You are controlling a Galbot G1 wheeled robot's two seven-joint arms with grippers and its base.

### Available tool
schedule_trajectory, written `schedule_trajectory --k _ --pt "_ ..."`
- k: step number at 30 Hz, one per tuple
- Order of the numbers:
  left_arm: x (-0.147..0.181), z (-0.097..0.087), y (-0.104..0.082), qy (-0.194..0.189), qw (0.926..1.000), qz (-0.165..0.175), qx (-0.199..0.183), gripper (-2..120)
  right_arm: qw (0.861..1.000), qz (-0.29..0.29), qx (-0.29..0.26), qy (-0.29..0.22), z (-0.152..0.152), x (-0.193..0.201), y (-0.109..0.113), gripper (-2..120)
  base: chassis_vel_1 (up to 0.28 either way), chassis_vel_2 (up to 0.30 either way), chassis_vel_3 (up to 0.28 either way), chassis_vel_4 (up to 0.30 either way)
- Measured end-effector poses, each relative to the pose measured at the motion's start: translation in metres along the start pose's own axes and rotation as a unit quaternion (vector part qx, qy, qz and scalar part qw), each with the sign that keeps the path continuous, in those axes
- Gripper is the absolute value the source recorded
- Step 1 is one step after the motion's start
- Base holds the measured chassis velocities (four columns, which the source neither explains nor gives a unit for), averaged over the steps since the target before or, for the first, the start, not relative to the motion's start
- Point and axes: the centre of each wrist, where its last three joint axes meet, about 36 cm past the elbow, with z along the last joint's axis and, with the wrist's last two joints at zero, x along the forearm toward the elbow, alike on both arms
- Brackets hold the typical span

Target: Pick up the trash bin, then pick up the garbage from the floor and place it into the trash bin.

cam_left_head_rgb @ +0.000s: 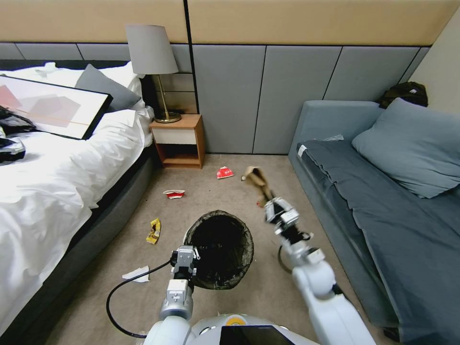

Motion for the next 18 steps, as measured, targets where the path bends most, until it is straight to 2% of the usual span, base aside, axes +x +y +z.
schedule_trajectory --k 8,18 --pt "0.0 0.0 -0.004 -0.002 1.0 0.006 0.002 1 0.998 -0.032 -0.002 0.048 0.04 0.027 0.026 0 0.0 0.0 0.0 0.0" --pt "0.001 -0.002 -0.004 -0.004 1.0 0.007 0.003 1 0.997 -0.042 0.005 0.066 0.065 0.035 0.033 0 0.0 0.0 0.0 0.0"
